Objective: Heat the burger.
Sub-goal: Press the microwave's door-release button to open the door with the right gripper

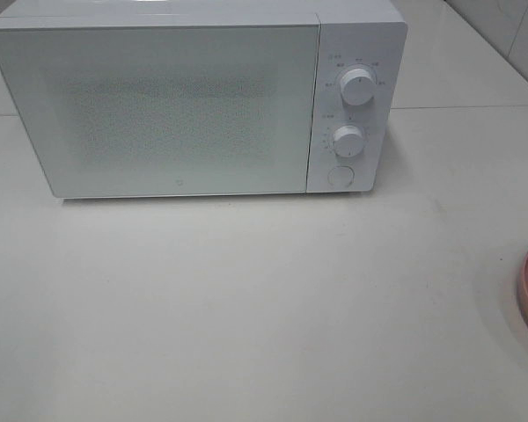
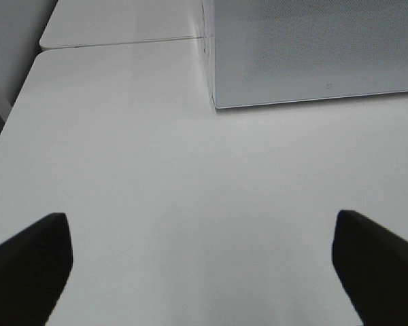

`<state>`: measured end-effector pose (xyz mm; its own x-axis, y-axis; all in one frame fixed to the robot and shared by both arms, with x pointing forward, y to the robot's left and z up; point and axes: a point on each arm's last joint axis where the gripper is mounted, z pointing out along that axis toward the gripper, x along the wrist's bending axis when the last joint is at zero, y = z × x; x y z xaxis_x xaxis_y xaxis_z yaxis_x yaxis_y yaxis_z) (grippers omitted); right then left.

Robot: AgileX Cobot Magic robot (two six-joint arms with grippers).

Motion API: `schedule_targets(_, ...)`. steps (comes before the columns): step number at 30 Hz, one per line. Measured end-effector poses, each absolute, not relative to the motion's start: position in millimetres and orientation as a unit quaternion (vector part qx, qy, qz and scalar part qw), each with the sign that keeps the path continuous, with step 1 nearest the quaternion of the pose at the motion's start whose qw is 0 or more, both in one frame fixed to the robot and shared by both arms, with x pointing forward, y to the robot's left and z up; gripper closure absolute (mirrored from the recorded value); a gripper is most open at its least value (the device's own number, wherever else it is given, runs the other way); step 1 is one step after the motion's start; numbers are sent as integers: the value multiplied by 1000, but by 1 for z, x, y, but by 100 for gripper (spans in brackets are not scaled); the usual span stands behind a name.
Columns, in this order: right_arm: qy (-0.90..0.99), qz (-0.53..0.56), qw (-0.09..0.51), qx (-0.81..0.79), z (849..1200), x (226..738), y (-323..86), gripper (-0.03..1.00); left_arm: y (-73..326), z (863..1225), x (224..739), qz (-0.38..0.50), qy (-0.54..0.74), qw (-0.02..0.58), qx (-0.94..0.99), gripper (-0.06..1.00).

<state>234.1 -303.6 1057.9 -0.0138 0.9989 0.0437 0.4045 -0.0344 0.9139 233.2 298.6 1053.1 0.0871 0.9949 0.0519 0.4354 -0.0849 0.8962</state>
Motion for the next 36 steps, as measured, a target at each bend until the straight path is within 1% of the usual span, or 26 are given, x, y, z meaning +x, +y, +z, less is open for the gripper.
schedule_targets(16, 588, 401, 370, 597, 1058, 234, -304, 33, 299, 1053, 233, 373, 563, 375, 635, -1)
schedule_targets(18, 588, 401, 370, 597, 1058, 234, -304, 29, 299, 1053, 233, 373, 563, 375, 635, -1)
schedule_targets(19, 588, 401, 370, 597, 1058, 234, -304, 29, 299, 1053, 233, 373, 563, 375, 635, -1)
schedule_targets(20, 588, 401, 370, 597, 1058, 234, -304, 25, 299, 1053, 233, 373, 563, 375, 635, -1)
schedule_targets(21, 588, 401, 370, 597, 1058, 234, -304, 25, 299, 1053, 233, 373, 563, 375, 635, -1)
schedule_targets(22, 588, 402, 370, 597, 1058, 234, -304, 22, 299, 1053, 233, 373, 563, 375, 635, -1)
schedule_targets(23, 585, 407, 374, 594, 1062, 232, -304, 17, 299, 1053, 233, 373, 563, 375, 635, -1)
schedule_targets(26, 582, 411, 377, 592, 1070, 232, -304, 14, 299, 1053, 233, 373, 563, 375, 635, -1)
schedule_targets(30, 585, 407, 373, 594, 1076, 241, -303, 14, 299, 1053, 233, 373, 563, 375, 635, -1)
schedule_targets(36, 594, 396, 364, 598, 1084, 271, -300, 15, 299, 1053, 233, 373, 563, 375, 635, -1)
